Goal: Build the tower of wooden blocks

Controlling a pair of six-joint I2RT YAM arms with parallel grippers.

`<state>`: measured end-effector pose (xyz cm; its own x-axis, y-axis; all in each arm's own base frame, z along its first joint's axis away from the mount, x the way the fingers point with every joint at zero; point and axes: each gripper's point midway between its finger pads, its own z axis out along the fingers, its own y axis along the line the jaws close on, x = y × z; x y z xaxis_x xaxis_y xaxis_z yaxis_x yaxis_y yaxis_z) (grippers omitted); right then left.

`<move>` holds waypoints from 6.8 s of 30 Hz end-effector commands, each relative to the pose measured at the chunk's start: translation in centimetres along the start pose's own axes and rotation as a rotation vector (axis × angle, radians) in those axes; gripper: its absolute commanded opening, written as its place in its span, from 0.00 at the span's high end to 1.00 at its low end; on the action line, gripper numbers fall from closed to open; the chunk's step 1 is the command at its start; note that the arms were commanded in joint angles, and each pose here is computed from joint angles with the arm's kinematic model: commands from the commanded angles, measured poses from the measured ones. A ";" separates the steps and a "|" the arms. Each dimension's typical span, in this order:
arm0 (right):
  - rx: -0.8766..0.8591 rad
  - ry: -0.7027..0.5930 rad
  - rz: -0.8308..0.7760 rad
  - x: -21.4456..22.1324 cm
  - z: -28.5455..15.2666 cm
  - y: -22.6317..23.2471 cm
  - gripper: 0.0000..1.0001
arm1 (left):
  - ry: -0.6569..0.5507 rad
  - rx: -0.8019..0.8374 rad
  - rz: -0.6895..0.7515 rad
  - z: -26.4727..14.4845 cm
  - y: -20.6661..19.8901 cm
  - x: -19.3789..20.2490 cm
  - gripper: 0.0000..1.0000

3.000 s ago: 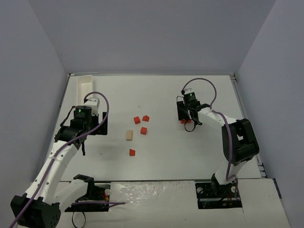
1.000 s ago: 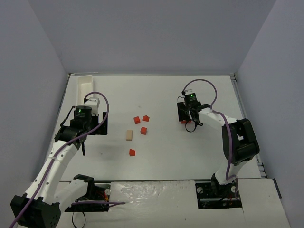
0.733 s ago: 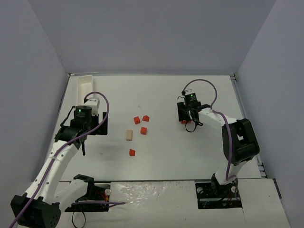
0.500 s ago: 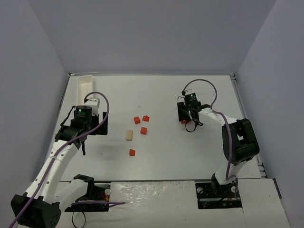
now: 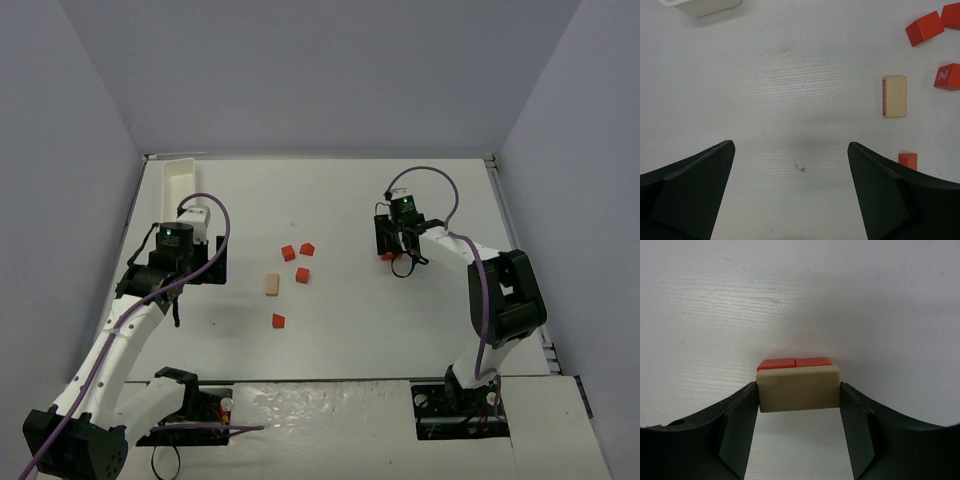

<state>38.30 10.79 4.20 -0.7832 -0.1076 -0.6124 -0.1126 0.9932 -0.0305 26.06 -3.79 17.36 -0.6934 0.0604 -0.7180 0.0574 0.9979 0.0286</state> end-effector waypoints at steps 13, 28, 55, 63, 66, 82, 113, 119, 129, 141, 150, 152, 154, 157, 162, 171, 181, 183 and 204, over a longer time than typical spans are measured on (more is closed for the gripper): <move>-0.027 -0.067 0.012 -2.4 -1.1 0.2 0.38 | -0.067 0.006 0.001 -0.3 -0.1 -2.1 0.05; -0.017 -0.104 0.007 -3.5 -2.0 0.0 0.27 | -0.066 0.007 0.001 -0.2 -0.1 -2.0 0.05; -0.561 -0.188 -0.527 -2.9 -9.1 22.5 0.25 | -0.135 -0.004 -0.013 -1.8 0.3 -2.6 0.05; -0.607 -0.132 -0.621 -1.2 -6.9 25.3 0.33 | -0.134 0.002 -0.013 -1.8 0.2 -2.6 0.05; -0.599 -0.110 -0.637 -0.6 -5.7 25.6 0.37 | -0.135 0.002 -0.013 -1.8 0.2 -2.6 0.05; -0.582 -0.069 -0.670 0.6 -3.2 26.3 0.54 | -0.132 0.000 -0.012 -1.7 0.2 -2.7 0.05; -0.158 -0.157 -0.085 -6.0 -7.2 3.5 1.00 | -0.109 0.008 -0.008 -1.2 0.0 -2.5 0.05; -0.115 -0.111 -0.019 -4.9 -6.4 0.3 1.00 | -0.104 0.008 -0.007 -1.1 0.0 -2.3 0.05; -0.066 -0.069 -0.002 -4.1 -5.2 -1.0 1.00 | -0.098 0.005 -0.005 -0.9 0.0 -2.3 0.05; -0.057 -0.041 0.001 -3.8 -4.0 -1.5 1.00 | -0.099 0.006 -0.005 -1.0 0.0 -2.3 0.05; -0.050 -0.032 0.004 -3.7 -3.6 -1.7 1.00 | -0.101 0.006 -0.005 -1.0 0.0 -2.4 0.05; -0.050 -0.030 0.005 -3.7 -3.5 -1.7 1.00 | -0.098 0.006 -0.006 -0.9 0.0 -2.3 0.05; -0.050 -0.032 0.005 -3.8 -3.5 -1.7 1.00 | -0.098 0.005 -0.005 -0.9 0.0 -2.3 0.05; -0.051 -0.037 0.006 -3.9 -3.5 -1.7 1.00 | -0.095 0.005 -0.004 -0.9 0.0 -2.3 0.05; -0.053 -0.041 0.009 -4.0 -3.5 -1.6 1.00 | -0.095 0.005 -0.004 -0.8 0.0 -2.3 0.05; -0.051 -0.051 0.020 -4.2 -3.4 -1.6 1.00 | -0.089 0.006 -0.005 -0.7 -0.1 -2.3 0.05; -0.051 -0.063 0.029 -4.3 -3.3 -1.6 1.00 | -0.085 0.006 -0.003 -0.6 -0.1 -2.2 0.05; -0.050 -0.062 0.028 -4.2 -3.2 -1.6 1.00 | -0.086 0.006 -0.003 -0.6 -0.1 -2.2 0.05; -0.046 -0.050 0.031 -3.7 -2.5 -1.6 1.00 | -0.089 0.006 -0.003 -0.7 0.0 -2.2 0.05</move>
<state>38.44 9.53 7.59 -0.7857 -0.0977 -0.6108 -0.1404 0.9898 0.0222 25.92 -3.75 17.79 -0.6802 0.0575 -0.7308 0.0567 0.9981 0.0257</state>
